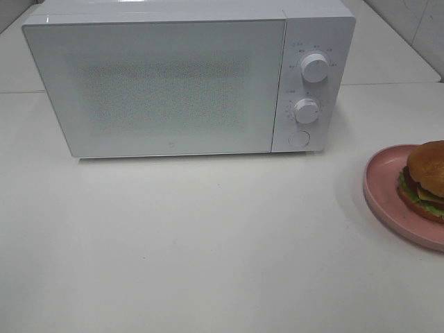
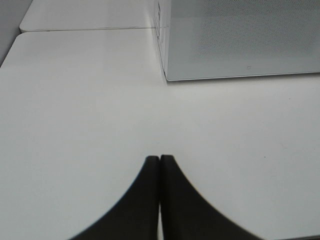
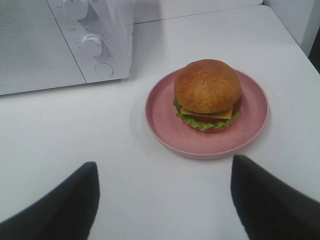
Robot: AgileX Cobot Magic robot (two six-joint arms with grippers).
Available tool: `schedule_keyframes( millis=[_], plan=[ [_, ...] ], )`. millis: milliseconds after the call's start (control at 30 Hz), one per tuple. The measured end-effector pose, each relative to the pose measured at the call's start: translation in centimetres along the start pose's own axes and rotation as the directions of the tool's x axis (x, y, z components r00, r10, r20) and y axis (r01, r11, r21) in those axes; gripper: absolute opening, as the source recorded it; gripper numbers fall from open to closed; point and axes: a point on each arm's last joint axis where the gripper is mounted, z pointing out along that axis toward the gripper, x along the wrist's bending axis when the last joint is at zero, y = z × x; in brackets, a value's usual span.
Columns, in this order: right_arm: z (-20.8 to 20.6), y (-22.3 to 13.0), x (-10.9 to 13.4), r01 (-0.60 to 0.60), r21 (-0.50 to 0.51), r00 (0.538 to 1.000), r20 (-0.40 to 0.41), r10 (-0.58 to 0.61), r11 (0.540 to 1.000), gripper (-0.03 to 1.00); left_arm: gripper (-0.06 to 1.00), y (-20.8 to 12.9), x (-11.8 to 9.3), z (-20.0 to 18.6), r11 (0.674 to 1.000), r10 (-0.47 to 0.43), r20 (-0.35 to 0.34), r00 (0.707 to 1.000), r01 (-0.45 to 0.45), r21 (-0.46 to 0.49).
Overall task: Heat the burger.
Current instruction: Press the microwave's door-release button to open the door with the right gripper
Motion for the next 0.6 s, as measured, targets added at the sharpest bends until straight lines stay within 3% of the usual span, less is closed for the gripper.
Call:
schedule_keyframes(
  millis=[600],
  plan=[
    [0.0, 0.0, 0.0, 0.0, 0.0, 1.0, 0.0, 0.0, 1.0, 0.69, 0.0, 0.0, 0.0, 0.0, 1.0, 0.0, 0.0, 1.0, 0.0, 0.0]
  ],
)
